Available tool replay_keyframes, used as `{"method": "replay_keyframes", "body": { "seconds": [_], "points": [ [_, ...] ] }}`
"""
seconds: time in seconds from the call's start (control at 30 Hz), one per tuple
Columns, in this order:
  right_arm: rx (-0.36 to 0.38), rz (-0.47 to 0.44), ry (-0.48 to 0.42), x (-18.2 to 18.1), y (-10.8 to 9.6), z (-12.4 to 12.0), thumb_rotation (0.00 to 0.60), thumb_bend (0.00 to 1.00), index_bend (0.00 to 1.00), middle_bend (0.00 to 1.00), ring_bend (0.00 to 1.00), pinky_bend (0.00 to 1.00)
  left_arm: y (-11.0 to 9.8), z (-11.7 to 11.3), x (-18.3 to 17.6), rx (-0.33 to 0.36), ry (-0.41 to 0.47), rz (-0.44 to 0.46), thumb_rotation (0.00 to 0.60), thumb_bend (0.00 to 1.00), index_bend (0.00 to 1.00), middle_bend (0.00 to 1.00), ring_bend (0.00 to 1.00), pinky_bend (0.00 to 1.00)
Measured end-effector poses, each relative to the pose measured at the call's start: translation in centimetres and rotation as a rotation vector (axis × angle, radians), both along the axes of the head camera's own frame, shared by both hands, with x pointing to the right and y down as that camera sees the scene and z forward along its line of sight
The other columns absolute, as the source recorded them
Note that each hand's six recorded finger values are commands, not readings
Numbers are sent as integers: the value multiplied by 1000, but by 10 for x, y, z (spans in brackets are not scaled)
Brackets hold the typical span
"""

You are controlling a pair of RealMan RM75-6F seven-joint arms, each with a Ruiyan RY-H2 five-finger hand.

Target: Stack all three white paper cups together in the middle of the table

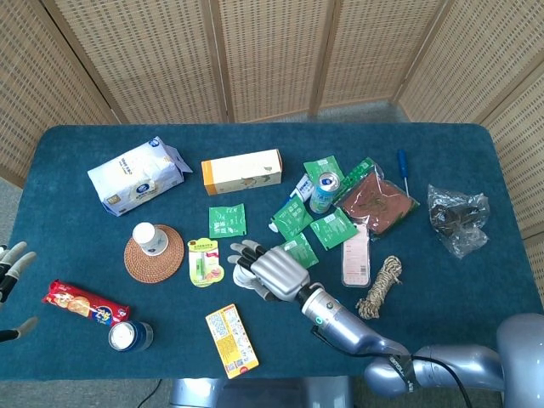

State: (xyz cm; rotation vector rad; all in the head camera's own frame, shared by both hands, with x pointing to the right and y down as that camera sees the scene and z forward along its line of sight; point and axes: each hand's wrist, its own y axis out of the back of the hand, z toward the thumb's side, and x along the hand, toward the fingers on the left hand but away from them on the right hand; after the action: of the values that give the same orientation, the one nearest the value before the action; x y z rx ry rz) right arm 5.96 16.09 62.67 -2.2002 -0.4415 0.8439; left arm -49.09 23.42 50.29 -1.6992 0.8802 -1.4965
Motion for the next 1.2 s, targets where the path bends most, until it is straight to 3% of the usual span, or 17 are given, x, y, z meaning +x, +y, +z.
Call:
{"method": "replay_keyframes", "body": {
  "seconds": [0.27, 0.47, 0.6, 0.87, 1.2],
  "points": [
    [-24, -14, 3, -3, 5, 1, 600, 584, 36, 0, 0, 448, 0, 0, 0, -2, 0, 0, 600, 232, 0, 0, 0, 0],
    [-24, -11, -15, -4, 6, 0, 600, 580, 27, 0, 0, 359, 0, 0, -1, -3, -2, 0, 600, 232, 0, 0, 0, 0],
    [-13, -2, -33, -4, 4, -3, 600, 580, 14, 0, 0, 248, 0, 1, 0, -3, -2, 1, 600, 232, 0, 0, 0, 0],
    [55, 1, -56, 0, 1, -10, 600, 579, 53, 0, 0, 199, 1, 1, 0, -3, -1, 1, 600, 232, 0, 0, 0, 0],
    [94, 19, -17, 31, 1, -4, 600, 573, 122, 0, 0, 190, 0, 0, -1, -3, -1, -3, 600, 232, 0, 0, 0, 0]
  ]
}}
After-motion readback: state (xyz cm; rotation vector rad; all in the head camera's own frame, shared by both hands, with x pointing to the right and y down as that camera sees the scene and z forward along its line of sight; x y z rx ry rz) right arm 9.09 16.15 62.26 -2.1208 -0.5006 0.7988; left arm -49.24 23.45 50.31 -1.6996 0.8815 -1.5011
